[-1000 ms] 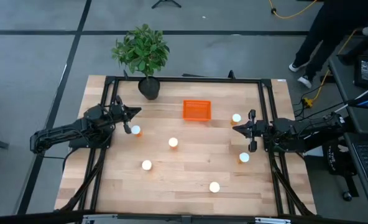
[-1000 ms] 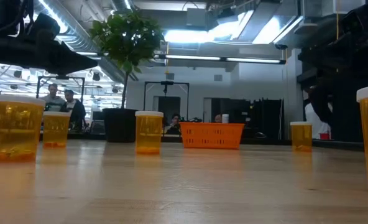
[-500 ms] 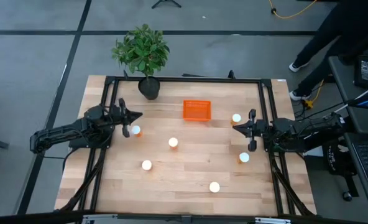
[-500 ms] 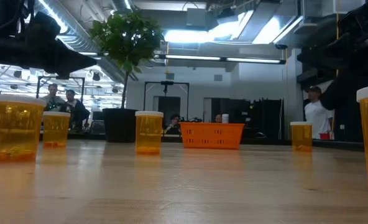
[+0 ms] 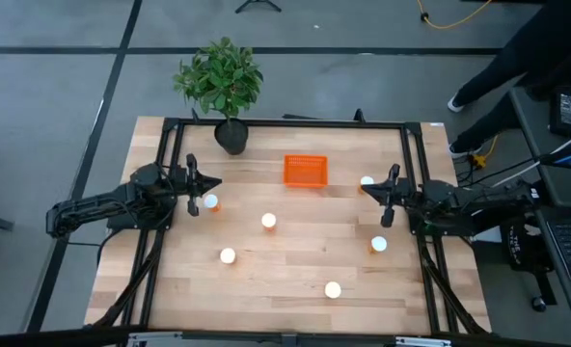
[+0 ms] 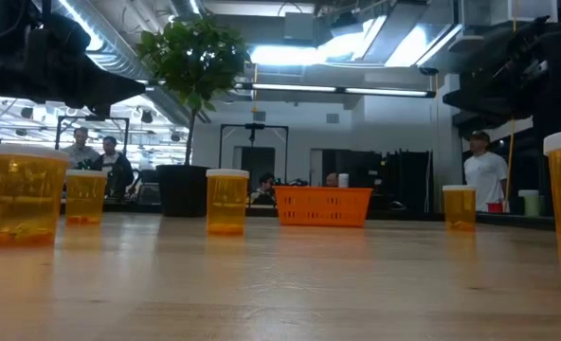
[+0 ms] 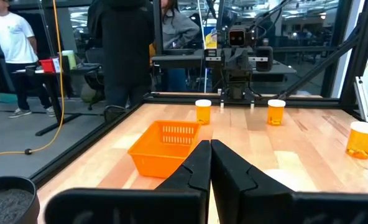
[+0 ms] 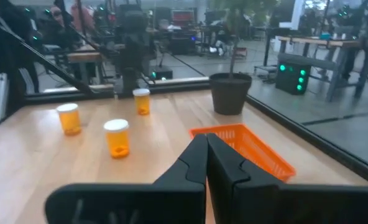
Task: Pick and place pill bottles into a basket
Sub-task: Put the orange pill bottle into the orange bin
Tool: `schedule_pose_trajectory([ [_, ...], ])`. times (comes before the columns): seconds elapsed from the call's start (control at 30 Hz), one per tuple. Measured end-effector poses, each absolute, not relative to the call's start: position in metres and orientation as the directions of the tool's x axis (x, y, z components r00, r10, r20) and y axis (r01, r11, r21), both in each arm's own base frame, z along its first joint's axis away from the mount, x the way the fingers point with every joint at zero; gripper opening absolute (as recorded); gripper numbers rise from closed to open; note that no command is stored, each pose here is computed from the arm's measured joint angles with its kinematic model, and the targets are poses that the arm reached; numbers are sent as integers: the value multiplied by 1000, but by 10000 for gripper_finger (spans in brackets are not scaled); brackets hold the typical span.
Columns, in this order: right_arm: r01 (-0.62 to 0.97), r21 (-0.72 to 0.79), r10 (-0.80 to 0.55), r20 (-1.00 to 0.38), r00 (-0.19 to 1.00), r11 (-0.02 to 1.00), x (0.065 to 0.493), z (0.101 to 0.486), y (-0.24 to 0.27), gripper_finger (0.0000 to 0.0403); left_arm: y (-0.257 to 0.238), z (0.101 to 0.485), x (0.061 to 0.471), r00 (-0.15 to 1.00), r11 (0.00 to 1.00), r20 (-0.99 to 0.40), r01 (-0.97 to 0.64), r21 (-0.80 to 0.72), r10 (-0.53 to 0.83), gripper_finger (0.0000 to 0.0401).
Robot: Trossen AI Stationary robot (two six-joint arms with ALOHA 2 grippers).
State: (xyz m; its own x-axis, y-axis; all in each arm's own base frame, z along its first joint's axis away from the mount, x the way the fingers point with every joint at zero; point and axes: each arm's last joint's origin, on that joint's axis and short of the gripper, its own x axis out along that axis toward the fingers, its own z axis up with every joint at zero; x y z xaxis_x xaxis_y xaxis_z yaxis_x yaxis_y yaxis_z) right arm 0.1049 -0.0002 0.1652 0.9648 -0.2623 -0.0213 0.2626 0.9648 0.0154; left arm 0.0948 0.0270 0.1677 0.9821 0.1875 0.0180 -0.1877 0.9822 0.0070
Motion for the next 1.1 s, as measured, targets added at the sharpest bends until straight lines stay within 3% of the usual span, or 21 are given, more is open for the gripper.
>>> schedule_pose_trajectory([
  [0.23,317,62,-310,-99,945,946,107,159,-3,4,27,168,95,982,982,18,-188,4,187,6],
  [0.4,337,97,-318,-166,933,937,107,181,-4,4,27,168,95,981,982,23,-191,-8,191,10],
  [0.6,396,60,-372,-234,898,916,110,196,-6,4,31,172,95,952,952,15,-305,-13,305,3],
  [0.93,417,73,-395,-210,894,906,119,213,-6,4,35,186,111,955,960,-138,-273,-55,264,3],
  [1.1,410,37,-394,-208,895,911,123,224,-5,4,38,194,122,942,964,-210,-266,-1,260,3],
])
